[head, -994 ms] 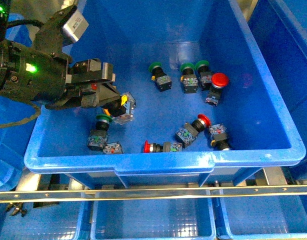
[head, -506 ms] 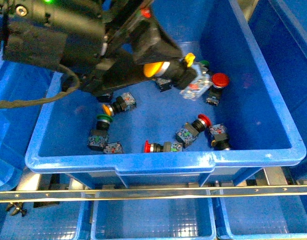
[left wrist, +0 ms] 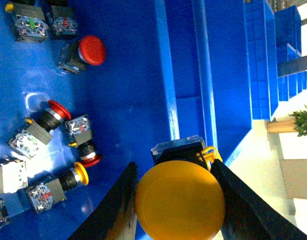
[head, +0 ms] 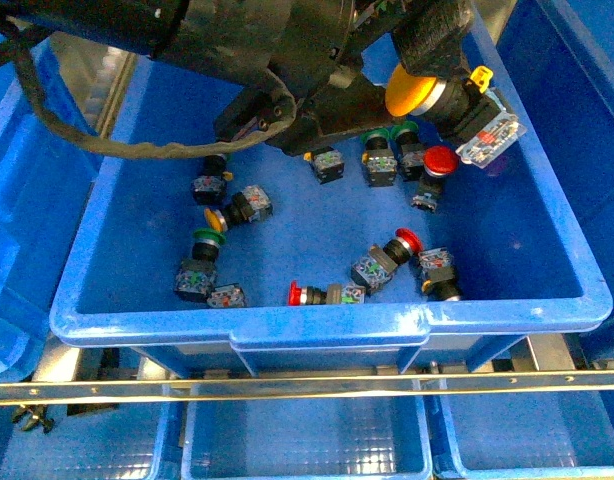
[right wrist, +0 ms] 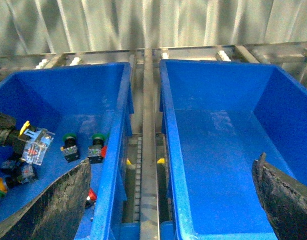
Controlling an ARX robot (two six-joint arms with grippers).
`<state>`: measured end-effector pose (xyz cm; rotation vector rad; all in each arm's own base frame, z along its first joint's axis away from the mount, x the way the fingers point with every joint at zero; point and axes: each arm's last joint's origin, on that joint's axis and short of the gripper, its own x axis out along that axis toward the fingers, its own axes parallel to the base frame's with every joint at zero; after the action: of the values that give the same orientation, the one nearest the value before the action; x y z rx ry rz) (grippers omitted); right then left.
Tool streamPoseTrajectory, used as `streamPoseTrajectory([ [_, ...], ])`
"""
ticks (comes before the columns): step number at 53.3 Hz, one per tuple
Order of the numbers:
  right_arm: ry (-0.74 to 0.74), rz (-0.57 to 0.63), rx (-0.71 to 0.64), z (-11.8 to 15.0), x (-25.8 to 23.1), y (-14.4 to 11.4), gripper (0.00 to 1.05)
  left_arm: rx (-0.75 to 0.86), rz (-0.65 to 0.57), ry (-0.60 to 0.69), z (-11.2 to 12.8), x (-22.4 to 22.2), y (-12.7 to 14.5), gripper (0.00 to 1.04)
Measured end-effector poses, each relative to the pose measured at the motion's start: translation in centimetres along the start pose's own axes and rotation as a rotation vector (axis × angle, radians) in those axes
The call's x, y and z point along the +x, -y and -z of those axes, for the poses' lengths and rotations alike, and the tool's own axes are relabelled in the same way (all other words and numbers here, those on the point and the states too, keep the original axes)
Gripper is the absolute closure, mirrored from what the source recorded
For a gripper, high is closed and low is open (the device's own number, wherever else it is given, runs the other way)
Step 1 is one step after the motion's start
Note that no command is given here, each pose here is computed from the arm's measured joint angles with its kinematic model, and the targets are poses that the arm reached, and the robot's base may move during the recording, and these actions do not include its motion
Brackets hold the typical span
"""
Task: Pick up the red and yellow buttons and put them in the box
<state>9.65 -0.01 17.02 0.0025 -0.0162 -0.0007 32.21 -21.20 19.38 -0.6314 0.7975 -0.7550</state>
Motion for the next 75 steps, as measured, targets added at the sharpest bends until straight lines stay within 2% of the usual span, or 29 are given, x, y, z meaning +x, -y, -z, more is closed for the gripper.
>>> streamPoseTrajectory([
  [11, -0.002, 0.004, 0.0, 0.0, 0.0, 0.0, 0.07, -0.016, 0.023, -0.01, 0.7, 1.3, 1.3, 0.7],
  [12, -0.026, 0.018, 0.0, 0.1, 0.0, 0.0, 0.07, -0.013, 0.027, -0.014, 0.9, 1.4, 1.4, 0.7],
  [14, -0.177, 0.1, -0.033, 0.3, 0.2, 0.0, 0.07, -0.011, 0.033, -0.019, 1.1, 1.6, 1.8, 0.7],
  [16, -0.243, 0.101, -0.064, 0.2, 0.5, -0.1, 0.07, -0.013, 0.03, -0.018, 1.3, 1.7, 1.9, 0.7],
  [22, -0.289, -0.016, -0.156, 0.2, 1.7, -0.6, 0.07, -0.011, 0.032, -0.024, 1.9, 1.9, 2.5, 0.7],
  [33, -0.232, -0.287, -0.464, 0.6, 4.3, -2.3, 0.07, -0.017, 0.015, -0.023, 2.7, 2.0, 2.4, 0.7],
  [46, -0.244, -0.418, -0.586, 1.8, 5.3, -4.0, 0.07, -0.03, 0.015, -0.015, 2.9, 2.0, 2.2, 0.7],
  [55, -0.235, -0.427, -0.619, 2.3, 6.2, -4.6, 0.07, -0.037, 0.017, -0.013, 2.9, 2.0, 2.3, 0.7],
  [75, -0.198, -0.338, -0.662, 2.8, 10.1, -4.6, 0.07, -0.06, 0.018, -0.019, 3.5, 2.8, 3.0, 0.7],
])
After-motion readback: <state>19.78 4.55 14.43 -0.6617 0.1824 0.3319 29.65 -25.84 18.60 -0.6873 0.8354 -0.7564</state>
